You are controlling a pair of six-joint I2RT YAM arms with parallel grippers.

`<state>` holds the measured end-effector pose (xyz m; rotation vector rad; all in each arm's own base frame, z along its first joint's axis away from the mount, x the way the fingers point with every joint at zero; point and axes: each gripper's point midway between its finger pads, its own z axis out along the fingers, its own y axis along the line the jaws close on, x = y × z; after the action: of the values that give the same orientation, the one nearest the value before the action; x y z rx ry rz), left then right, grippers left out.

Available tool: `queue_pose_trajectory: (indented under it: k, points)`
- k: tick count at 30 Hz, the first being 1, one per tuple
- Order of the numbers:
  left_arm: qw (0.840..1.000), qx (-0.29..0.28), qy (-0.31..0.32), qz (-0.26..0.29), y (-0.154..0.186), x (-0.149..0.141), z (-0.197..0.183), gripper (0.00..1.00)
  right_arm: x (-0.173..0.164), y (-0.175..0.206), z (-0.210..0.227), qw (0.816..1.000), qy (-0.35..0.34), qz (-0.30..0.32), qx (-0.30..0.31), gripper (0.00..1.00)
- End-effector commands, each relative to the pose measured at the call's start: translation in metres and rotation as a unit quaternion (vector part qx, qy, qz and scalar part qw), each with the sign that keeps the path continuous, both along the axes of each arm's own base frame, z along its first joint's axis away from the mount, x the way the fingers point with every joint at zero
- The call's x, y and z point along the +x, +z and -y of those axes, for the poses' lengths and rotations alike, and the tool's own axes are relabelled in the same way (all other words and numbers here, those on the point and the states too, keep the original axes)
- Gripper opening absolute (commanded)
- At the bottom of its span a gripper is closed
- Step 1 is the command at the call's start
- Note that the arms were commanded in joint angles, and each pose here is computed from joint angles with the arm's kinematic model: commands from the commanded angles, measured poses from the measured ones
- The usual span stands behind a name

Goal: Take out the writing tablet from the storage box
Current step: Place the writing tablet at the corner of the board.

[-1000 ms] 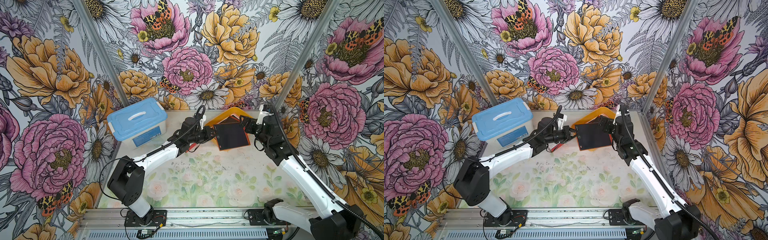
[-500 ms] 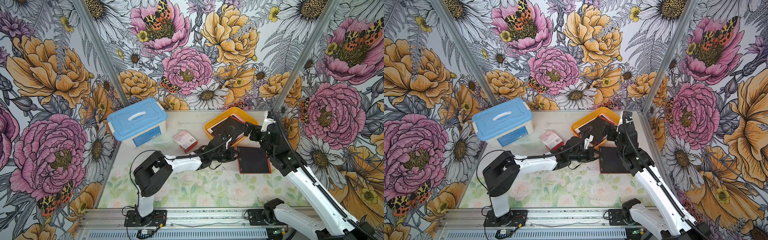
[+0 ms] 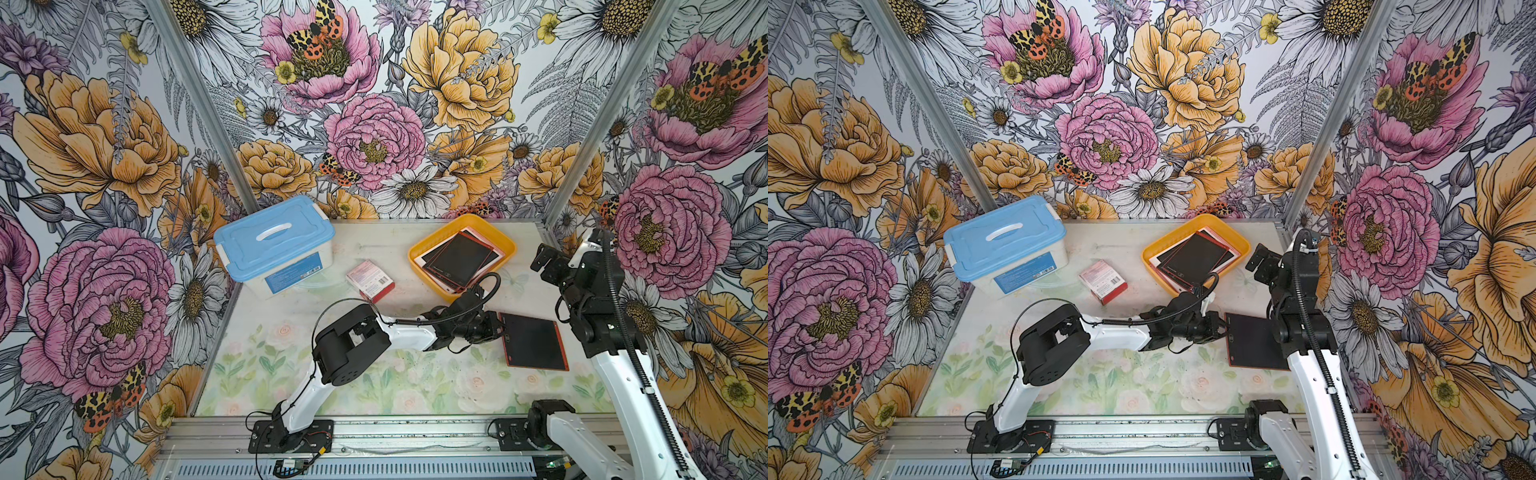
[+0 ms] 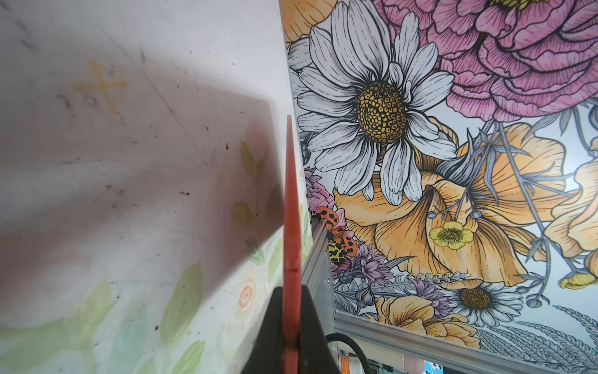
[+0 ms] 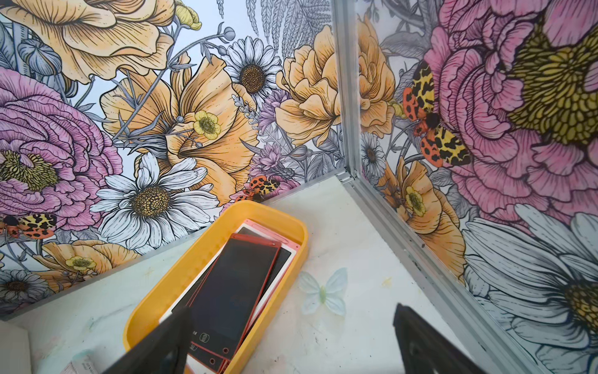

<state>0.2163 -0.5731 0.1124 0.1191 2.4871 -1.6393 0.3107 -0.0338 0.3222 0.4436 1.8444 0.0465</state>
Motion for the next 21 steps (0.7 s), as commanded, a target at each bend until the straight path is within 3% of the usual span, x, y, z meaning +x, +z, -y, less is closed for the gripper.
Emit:
queue_pose_trajectory:
  k: [1,9,21]
  points:
    - [1.0,-0.011,0.001,-0.002,0.003,-0.009,0.015,0.0,-0.008,-0.004,-0.005,1.0,0.014,0.003,0.013,0.99]
    - [1.0,0.009,-0.01,-0.022,-0.015,-0.04,0.024,0.0,-0.018,-0.013,-0.01,0.999,0.028,0.003,0.032,0.99]
    - [0.998,0.045,-0.011,-0.038,-0.034,-0.063,0.024,0.0,-0.036,-0.009,-0.011,0.999,0.028,0.008,0.035,0.99]
